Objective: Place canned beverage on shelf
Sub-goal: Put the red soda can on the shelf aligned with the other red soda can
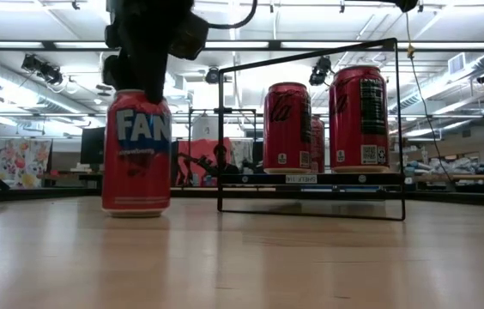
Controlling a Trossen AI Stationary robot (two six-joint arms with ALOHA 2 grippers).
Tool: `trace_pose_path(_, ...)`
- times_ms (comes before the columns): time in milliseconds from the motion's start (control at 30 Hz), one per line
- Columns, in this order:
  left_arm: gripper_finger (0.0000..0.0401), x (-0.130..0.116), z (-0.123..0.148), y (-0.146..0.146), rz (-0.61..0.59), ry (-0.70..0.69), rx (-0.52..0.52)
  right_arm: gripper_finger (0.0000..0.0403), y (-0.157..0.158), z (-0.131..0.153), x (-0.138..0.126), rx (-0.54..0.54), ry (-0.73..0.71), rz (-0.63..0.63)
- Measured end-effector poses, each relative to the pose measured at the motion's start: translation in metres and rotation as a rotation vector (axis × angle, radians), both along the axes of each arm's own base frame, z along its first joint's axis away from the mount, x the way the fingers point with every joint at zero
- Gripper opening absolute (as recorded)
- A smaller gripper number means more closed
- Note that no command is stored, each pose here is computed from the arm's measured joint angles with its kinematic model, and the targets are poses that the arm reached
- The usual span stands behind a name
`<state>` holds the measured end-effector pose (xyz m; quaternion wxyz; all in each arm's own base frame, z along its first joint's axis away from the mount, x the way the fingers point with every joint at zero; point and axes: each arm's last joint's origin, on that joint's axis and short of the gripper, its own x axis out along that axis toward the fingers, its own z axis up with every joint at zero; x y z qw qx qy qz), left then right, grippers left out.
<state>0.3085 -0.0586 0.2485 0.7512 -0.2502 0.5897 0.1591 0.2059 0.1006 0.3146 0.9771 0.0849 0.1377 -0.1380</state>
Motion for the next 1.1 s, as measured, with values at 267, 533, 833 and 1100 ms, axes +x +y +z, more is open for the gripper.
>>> trace_pose_path(267, 0.0314, 0.0, 0.0, -0.022, -0.422, -0.068, 0.029, 0.035, 0.0, 0.001, 0.0, 0.006, -0.011, 0.0)
trace_pose_path(533, 0.0314, 0.002, 0.002, -0.036, -0.865, -0.171, 0.16, 0.035, 0.001, 0.002, 0.001, 0.013, -0.016, 0.007)
trace_pose_path(833, 0.0314, 0.0, 0.002, -0.043, -1.049, -0.201, 0.221, 0.035, 0.001, 0.003, 0.001, 0.025, -0.027, 0.017)
trace_pose_path(1100, 0.0315, 0.002, 0.004, -0.042, -0.975, -0.207, 0.205, 0.035, 0.001, 0.003, 0.001, 0.026, -0.028, 0.017)
